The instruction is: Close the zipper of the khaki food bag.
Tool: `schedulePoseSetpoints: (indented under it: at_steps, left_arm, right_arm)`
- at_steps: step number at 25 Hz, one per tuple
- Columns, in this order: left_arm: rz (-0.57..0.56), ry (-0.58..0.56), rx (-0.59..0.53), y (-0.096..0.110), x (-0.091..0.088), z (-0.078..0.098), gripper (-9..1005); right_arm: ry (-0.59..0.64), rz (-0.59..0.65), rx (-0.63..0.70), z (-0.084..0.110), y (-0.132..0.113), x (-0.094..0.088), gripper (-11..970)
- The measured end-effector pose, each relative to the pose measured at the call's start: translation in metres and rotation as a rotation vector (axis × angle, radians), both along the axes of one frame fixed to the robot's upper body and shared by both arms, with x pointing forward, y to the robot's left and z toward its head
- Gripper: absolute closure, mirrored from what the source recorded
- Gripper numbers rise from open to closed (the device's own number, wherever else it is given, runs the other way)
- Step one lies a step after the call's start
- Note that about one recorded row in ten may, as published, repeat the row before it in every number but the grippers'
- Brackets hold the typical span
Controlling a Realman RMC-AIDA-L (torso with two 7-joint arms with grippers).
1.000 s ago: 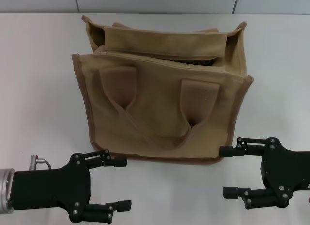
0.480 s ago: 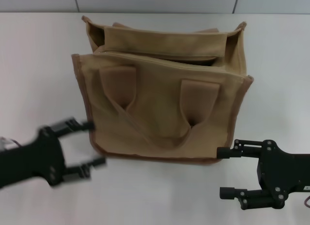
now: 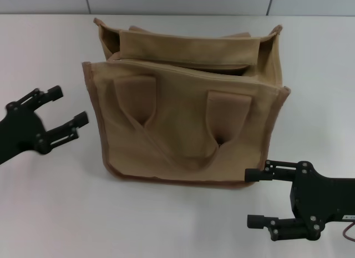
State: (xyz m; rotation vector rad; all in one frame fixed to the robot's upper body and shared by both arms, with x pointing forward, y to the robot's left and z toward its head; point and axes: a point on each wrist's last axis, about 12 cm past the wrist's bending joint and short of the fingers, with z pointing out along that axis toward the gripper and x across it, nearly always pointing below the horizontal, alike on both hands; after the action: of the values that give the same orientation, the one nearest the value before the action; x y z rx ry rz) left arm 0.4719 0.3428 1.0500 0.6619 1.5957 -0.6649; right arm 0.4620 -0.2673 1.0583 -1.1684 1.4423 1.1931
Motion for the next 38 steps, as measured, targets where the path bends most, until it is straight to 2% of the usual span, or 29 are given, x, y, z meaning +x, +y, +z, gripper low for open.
schedulePoseSetpoints:
  at_steps: [2, 6, 7, 9, 12, 17, 21, 35, 36, 38]
  left_arm:
    - [0.004, 0.005, 0.007, -0.010, 0.014, -0.002, 154]
    - [0.004, 0.009, 0.004, -0.021, 0.028, -0.002, 154]
    - [0.016, 0.012, 0.003, -0.026, 0.037, -0.001, 154]
    - [0.016, 0.012, 0.003, -0.026, 0.037, -0.001, 153]
    - [0.082, -0.015, -0.051, -0.033, 0.050, 0.001, 162]
    - [0.138, -0.076, -0.125, -0.031, 0.049, 0.006, 185]
    - [0.133, -0.090, -0.149, -0.031, 0.044, 0.007, 203]
    - [0.144, -0.063, -0.196, -0.033, 0.032, -0.001, 266]
    - [0.160, -0.077, -0.227, -0.034, 0.027, -0.002, 271]
    - [0.153, -0.107, -0.231, -0.034, 0.024, 0.000, 343]
  right_arm:
    - [-0.003, 0.003, 0.011, -0.001, 0.003, -0.001, 201]
    - [-0.001, -0.001, 0.011, -0.002, 0.003, -0.001, 201]
    - [-0.001, -0.002, 0.010, -0.002, 0.003, 0.000, 201]
    - [0.000, -0.002, 0.010, -0.002, 0.003, 0.000, 201]
    - [0.000, -0.004, 0.014, -0.004, 0.004, -0.002, 201]
    - [-0.009, -0.029, 0.018, -0.005, 0.002, -0.002, 201]
    - [-0.010, -0.035, 0.020, -0.005, 0.002, -0.002, 200]
    - [-0.016, -0.040, 0.013, -0.004, 0.002, 0.001, 200]
    - [-0.015, -0.040, 0.013, -0.004, 0.002, 0.001, 200]
    - [-0.015, -0.041, 0.013, -0.005, 0.002, 0.001, 200]
